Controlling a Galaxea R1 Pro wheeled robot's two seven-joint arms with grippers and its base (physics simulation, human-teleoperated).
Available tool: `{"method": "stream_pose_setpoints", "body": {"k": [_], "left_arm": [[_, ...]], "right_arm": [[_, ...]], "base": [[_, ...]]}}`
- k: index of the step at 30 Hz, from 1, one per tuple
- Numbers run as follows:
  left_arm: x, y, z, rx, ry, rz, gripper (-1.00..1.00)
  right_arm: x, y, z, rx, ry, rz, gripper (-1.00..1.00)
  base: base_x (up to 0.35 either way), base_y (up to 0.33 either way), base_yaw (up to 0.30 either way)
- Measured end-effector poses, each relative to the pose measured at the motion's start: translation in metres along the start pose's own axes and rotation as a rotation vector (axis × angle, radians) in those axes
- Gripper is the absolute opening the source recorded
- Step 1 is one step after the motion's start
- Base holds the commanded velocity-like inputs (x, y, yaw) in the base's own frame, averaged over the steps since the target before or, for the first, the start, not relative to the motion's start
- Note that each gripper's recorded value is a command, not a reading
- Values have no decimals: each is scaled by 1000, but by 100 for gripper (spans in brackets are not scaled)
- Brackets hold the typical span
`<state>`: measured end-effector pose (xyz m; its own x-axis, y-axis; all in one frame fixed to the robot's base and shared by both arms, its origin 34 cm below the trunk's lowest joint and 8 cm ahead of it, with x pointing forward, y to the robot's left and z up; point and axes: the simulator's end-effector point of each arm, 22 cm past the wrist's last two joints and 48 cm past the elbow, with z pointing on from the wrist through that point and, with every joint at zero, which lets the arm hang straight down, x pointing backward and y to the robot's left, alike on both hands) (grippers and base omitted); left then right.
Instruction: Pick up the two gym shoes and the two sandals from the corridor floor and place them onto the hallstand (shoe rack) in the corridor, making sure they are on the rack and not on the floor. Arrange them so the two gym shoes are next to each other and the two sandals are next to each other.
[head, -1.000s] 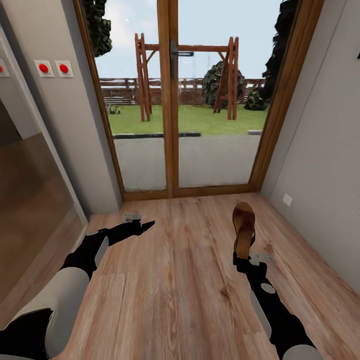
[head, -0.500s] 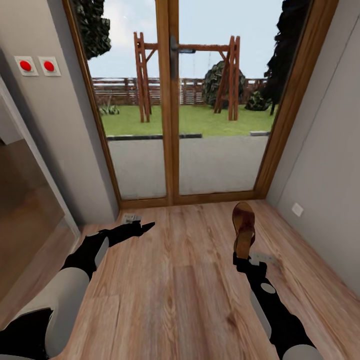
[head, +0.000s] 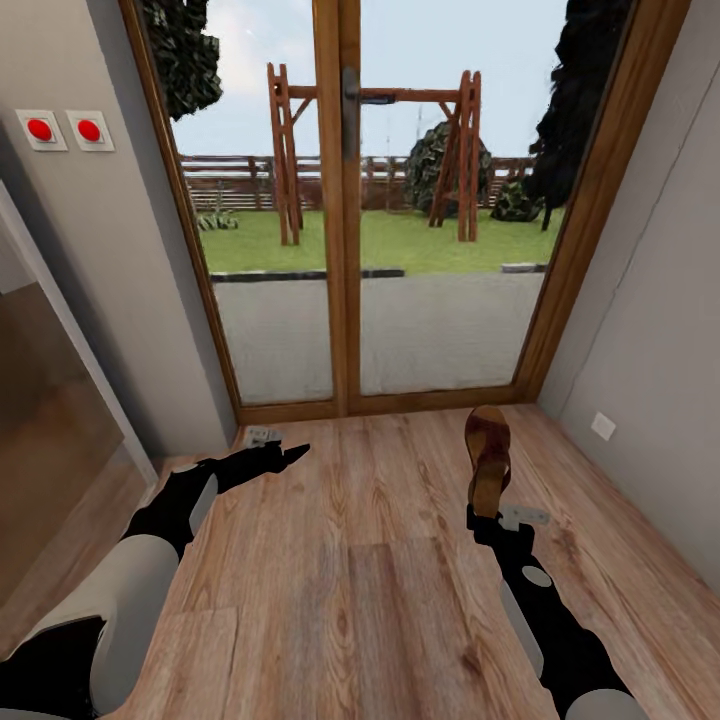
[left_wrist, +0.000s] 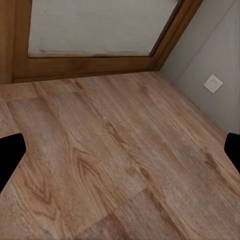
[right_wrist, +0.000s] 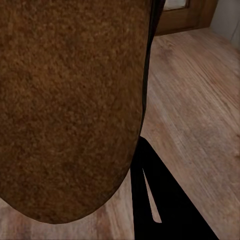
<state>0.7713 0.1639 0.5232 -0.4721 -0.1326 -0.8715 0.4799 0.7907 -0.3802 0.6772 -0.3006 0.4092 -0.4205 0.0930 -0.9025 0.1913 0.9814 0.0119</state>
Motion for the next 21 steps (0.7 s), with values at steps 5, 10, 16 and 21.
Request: {"method": "stream_pose_setpoints", "body": {"k": [5, 10, 16, 21], "left_arm": [[0, 1, 0, -1, -1, 0, 100], [0, 1, -1, -1, -1, 0, 100], [-1, 1, -1, 1, -1, -1, 100], [-1, 1, -1, 1, -1, 0, 100]], "right_arm": [[0, 1, 0, -1, 0, 1, -100], [0, 0, 0, 0, 0, 0, -100], [0, 1, 0, -1, 0, 1, -100], [0, 0, 0, 0, 0, 1, -100]], "base": [[1, 0, -86], [0, 0, -217], [0, 0, -245], [0, 0, -251]]}}
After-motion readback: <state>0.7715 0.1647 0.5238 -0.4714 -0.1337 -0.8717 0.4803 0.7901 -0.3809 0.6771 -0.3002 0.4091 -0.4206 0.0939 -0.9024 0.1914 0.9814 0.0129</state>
